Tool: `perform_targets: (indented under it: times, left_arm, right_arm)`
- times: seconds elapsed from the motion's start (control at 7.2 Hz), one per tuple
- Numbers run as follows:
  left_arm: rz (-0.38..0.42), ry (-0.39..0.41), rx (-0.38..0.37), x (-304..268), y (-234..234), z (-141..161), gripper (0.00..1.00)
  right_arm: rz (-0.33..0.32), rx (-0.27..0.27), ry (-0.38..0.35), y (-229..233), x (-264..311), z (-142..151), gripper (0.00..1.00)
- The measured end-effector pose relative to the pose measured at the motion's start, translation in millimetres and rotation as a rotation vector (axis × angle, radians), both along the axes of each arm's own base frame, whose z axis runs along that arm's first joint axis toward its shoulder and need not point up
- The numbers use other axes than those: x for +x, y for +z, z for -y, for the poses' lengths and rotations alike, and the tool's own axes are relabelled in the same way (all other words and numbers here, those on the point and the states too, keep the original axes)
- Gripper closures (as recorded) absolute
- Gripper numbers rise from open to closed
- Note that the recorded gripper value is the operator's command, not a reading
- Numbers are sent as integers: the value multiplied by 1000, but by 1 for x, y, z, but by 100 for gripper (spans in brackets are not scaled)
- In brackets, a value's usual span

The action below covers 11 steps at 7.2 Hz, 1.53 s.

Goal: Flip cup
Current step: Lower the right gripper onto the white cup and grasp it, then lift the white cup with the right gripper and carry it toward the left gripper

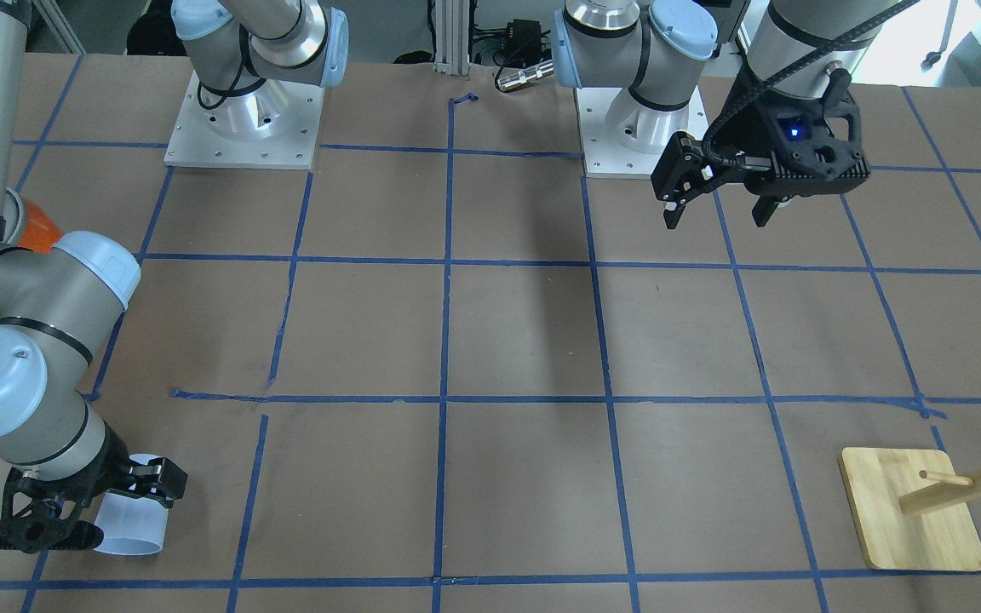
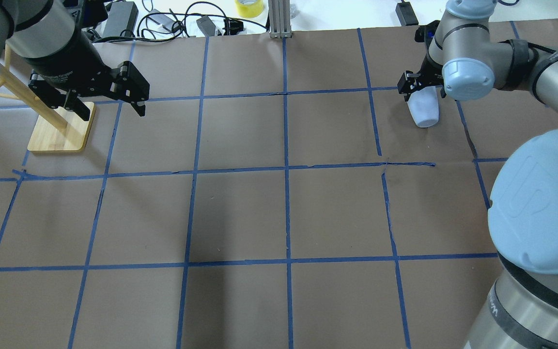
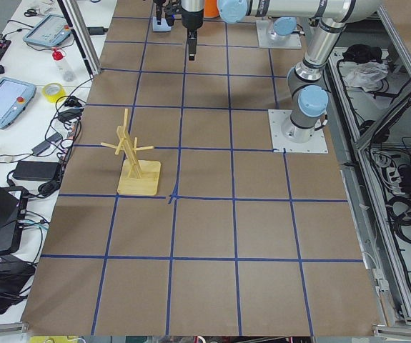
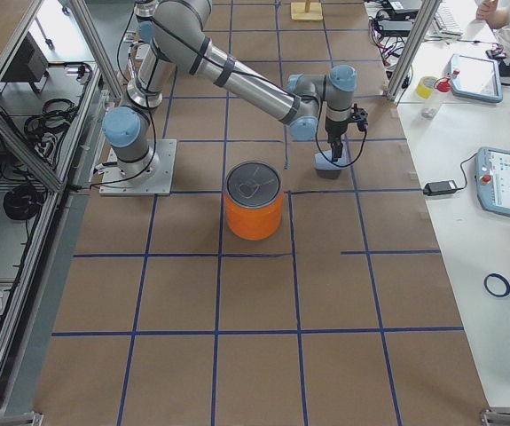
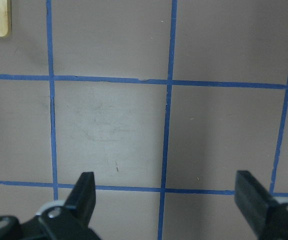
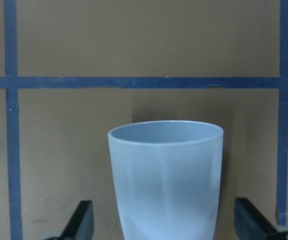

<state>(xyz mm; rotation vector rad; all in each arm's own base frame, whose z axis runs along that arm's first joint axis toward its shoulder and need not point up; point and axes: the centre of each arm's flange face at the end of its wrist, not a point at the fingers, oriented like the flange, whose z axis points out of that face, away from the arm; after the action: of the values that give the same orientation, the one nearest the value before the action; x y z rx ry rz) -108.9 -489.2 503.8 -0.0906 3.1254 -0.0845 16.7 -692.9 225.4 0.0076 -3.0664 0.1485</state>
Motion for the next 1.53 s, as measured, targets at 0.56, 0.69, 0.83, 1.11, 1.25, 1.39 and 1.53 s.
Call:
perform_targets:
  times: [0.56, 0.69, 0.83, 1.11, 1.25, 1.39, 1.53]
  left_arm:
    - [0, 0, 0, 0, 0, 0, 0]
    - [0, 0, 0, 0, 0, 0, 0]
    - [0, 0, 0, 0, 0, 0, 0]
    - [1, 0, 0, 0, 0, 0, 0]
    - [0, 0, 0, 0, 0, 0, 0]
    - [0, 0, 0, 0, 0, 0, 0]
    - [0, 0, 0, 0, 0, 0, 0]
  right_arm:
    - [11, 1, -18, -35, -6, 11, 73]
    - [7, -25, -17, -34, -6, 14, 73]
    - [1, -48, -8, -29, -4, 16, 73]
    - [-11, -105, 64, -6, 40, 24, 73]
    - [-18, -137, 131, 10, 85, 25, 73]
    - [-20, -166, 204, 25, 135, 20, 73]
    - [-21, -184, 293, 36, 186, 10, 73]
